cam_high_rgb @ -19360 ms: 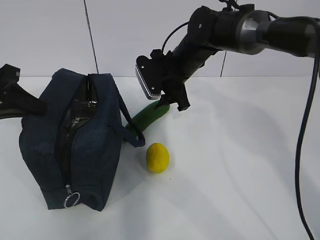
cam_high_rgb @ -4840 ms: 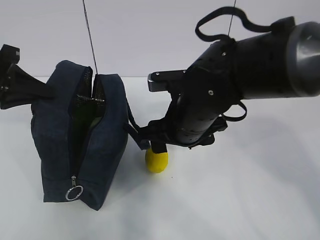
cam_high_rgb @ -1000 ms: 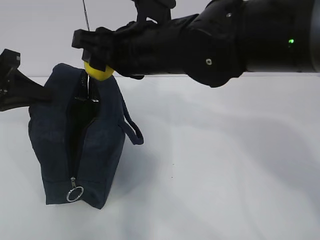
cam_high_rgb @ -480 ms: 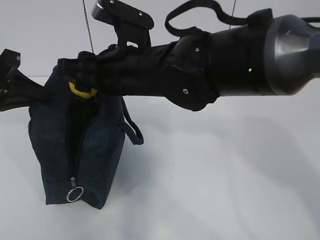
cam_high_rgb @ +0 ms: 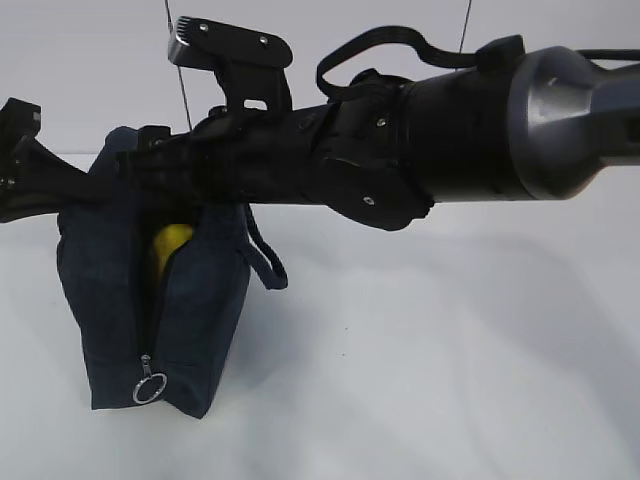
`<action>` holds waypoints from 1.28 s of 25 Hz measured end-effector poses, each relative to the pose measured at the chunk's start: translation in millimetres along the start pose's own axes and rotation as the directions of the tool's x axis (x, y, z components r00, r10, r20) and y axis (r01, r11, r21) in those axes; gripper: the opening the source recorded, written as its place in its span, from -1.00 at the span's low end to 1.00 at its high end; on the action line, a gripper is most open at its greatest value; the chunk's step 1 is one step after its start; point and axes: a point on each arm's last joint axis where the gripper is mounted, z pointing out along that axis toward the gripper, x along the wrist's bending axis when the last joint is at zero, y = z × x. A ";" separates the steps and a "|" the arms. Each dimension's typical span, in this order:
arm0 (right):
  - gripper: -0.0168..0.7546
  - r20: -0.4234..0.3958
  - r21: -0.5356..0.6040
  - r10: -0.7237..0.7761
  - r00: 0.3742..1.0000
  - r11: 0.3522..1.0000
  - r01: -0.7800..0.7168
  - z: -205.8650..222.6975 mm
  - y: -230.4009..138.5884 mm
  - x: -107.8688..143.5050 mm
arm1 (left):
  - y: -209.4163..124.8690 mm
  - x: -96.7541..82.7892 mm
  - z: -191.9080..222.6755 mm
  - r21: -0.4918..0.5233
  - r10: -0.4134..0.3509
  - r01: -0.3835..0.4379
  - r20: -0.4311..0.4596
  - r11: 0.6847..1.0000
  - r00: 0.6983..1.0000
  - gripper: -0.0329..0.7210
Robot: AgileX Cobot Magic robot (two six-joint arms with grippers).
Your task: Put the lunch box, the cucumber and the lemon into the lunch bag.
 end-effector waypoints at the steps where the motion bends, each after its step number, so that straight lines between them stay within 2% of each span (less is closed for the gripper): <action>1: 0.61 0.000 0.000 -0.003 1.000 1.000 0.003 0.0 0.0 0.0 | 0.0 0.0 0.0 0.000 0.000 0.000 0.000 1.000 1.000 -0.92; 6: 0.63 0.008 0.006 -0.008 1.000 1.000 0.008 -1.4 0.7 -0.3 | 0.0 0.0 0.0 0.000 0.000 0.000 0.000 1.000 1.000 -0.92; 11: 0.56 0.028 -0.026 -0.070 0.997 0.997 0.070 -25.8 21.8 5.5 | 0.0 0.0 0.0 0.000 0.000 0.000 0.000 1.000 1.000 -0.92; 17: 0.51 0.244 0.114 -0.063 0.968 0.993 0.036 -62.7 31.1 -6.2 | 0.0 0.0 0.0 0.000 0.000 0.000 0.000 1.000 1.000 -0.92; 19: 0.49 0.278 0.149 -0.040 0.960 0.989 -0.002 -73.0 32.2 -7.0 | 0.0 0.0 0.0 0.000 0.000 0.000 0.000 1.000 1.000 -0.92; 24: 0.35 0.222 0.229 -0.017 0.975 0.973 -0.035 -81.4 28.6 0.5 | 0.0 0.2 0.0 0.000 0.001 -0.001 -0.002 1.000 1.000 -0.92; 29: 0.32 0.146 0.288 0.036 0.989 0.955 -0.077 -81.6 23.0 8.9 | -0.1 0.3 0.0 0.001 0.003 -0.003 -0.003 1.000 1.000 -0.92; 32: 0.31 0.127 0.307 0.071 0.989 0.945 -0.108 -77.6 20.8 6.0 | -0.1 0.3 0.0 0.001 0.003 -0.003 -0.003 1.000 1.000 -0.92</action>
